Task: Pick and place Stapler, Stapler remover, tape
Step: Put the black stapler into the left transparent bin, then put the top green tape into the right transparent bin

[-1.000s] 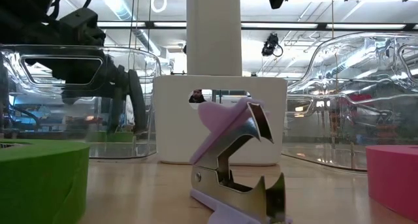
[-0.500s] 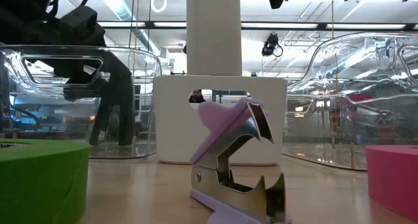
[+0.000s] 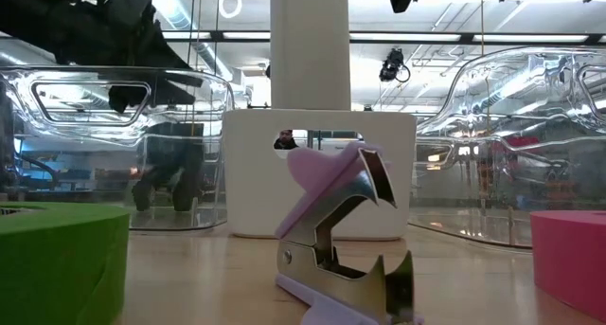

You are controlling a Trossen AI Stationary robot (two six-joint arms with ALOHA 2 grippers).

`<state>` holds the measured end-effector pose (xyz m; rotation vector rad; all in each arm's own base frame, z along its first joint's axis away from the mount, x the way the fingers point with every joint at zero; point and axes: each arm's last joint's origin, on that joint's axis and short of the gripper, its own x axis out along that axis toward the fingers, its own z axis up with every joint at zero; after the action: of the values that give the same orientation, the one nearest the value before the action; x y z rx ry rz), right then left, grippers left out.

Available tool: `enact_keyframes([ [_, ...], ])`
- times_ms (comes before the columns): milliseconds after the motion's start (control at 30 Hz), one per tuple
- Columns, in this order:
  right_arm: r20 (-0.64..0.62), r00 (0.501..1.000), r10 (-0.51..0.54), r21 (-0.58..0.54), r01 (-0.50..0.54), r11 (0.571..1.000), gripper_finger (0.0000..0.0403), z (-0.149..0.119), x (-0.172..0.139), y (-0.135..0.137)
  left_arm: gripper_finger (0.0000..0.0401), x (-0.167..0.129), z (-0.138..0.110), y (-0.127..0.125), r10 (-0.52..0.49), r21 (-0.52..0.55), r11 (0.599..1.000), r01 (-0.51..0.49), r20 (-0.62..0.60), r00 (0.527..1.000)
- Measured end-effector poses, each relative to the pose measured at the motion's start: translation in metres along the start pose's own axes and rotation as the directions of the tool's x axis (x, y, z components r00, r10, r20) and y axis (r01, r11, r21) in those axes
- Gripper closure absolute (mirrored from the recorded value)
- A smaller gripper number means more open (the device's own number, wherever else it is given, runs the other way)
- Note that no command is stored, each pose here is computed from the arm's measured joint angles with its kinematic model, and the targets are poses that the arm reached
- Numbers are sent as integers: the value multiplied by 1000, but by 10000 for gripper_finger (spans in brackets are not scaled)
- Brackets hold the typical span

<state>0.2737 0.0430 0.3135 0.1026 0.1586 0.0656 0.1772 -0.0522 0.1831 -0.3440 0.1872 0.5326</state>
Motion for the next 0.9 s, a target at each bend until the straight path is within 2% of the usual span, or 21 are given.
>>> enact_keyframes([
  [167, 0, 1000, 0, 0, 0, 1000, 321, 0, 0, 0, 201, 0, 0, -1, -5, -5, 1000, 5, 5, 1000],
  [400, -18, 1000, -2, -2, 2, 1000, 321, -2, 0, 0, 223, -9, 1, -7, -115, 49, 992, 117, -28, 993],
  [533, -25, 1000, -3, -2, 3, 1000, 321, -2, 0, 0, 230, -21, 16, -14, -176, 84, 980, 179, -37, 984],
  [700, -32, 999, -4, 4, 4, 1000, 321, -3, 0, 0, 239, -40, 34, -21, -224, 197, 941, 276, -247, 943],
  [767, -32, 999, -4, 4, 4, 1000, 321, -3, 0, 0, 245, -47, 40, -20, -170, 284, 919, 273, -339, 925],
  [900, -31, 1000, -4, 4, 4, 1000, 321, -3, 0, 0, 258, -55, 52, -4, 94, 463, 881, 99, -376, 922],
])
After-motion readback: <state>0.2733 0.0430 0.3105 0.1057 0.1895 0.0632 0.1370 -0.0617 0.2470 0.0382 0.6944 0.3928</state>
